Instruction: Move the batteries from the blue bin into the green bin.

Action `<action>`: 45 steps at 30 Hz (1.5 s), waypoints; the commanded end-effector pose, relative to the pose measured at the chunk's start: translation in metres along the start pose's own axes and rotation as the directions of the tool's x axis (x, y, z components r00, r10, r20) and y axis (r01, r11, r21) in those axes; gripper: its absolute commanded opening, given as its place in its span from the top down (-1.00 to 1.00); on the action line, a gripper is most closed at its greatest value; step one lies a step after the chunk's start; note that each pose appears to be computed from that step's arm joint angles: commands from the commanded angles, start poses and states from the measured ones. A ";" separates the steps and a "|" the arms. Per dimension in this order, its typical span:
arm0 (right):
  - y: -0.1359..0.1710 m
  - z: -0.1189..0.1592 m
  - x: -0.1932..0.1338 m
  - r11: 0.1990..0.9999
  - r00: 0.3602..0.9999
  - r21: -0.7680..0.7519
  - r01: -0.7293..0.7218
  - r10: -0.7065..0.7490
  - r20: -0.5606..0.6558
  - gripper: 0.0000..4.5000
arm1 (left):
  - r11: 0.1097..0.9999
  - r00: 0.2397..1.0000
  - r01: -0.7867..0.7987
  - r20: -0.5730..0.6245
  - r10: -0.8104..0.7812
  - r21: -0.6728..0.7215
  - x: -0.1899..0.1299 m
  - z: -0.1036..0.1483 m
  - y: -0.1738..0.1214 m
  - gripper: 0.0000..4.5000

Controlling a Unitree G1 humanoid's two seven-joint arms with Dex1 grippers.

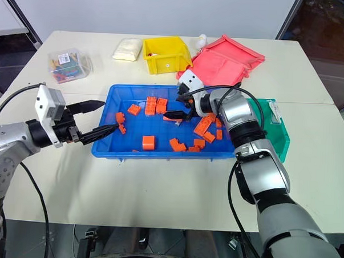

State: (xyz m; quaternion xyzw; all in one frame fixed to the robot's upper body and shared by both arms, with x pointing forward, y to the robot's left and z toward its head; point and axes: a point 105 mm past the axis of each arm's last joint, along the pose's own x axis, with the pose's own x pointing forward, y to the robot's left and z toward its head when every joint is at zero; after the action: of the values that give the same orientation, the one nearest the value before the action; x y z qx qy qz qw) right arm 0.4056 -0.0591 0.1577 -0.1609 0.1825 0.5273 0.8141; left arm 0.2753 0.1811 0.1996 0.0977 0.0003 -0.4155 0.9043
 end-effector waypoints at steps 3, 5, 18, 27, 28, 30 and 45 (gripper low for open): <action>0.000 0.002 0.004 0.998 1.000 -0.062 -0.008 0.007 -0.024 -0.99 | 0.999 0.999 -0.033 0.040 0.032 0.022 -0.005 0.011 -0.003 -1.00; 0.000 -0.002 0.005 0.998 0.999 -0.062 -0.015 0.013 -0.040 -0.99 | 0.999 0.998 -0.037 0.042 0.036 0.022 -0.005 0.011 -0.003 -1.00; -0.002 -0.006 0.007 0.998 0.999 -0.062 -0.002 0.000 -0.047 0.46 | 0.998 0.997 -0.060 0.050 0.059 0.031 -0.003 0.012 0.003 -1.00; -0.021 0.025 0.001 0.983 0.991 -0.121 0.136 -0.133 0.034 0.46 | 0.998 0.997 -0.058 0.046 0.057 0.035 0.000 0.010 0.004 -1.00; -0.024 0.025 0.001 0.979 0.988 -0.132 0.153 -0.150 0.035 0.46 | 0.998 0.997 -0.057 0.046 0.056 0.035 0.000 0.010 0.004 -1.00; -0.032 0.022 0.002 0.955 0.975 -0.198 0.220 -0.219 0.024 0.46 | 0.998 0.998 -0.054 0.040 0.052 0.040 0.001 0.008 0.003 -1.00; -0.044 0.020 0.003 0.883 0.943 -0.337 0.328 -0.328 0.058 0.00 | 0.998 0.998 -0.051 0.050 0.050 0.030 0.004 0.007 -0.002 -1.00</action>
State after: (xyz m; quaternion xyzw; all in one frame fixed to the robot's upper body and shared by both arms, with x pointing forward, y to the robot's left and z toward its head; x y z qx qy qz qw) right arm 0.4466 -0.0713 0.1567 -0.3260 0.0975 0.4111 0.8457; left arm 0.2783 0.1804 0.1969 0.0921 -0.0110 -0.3891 0.9165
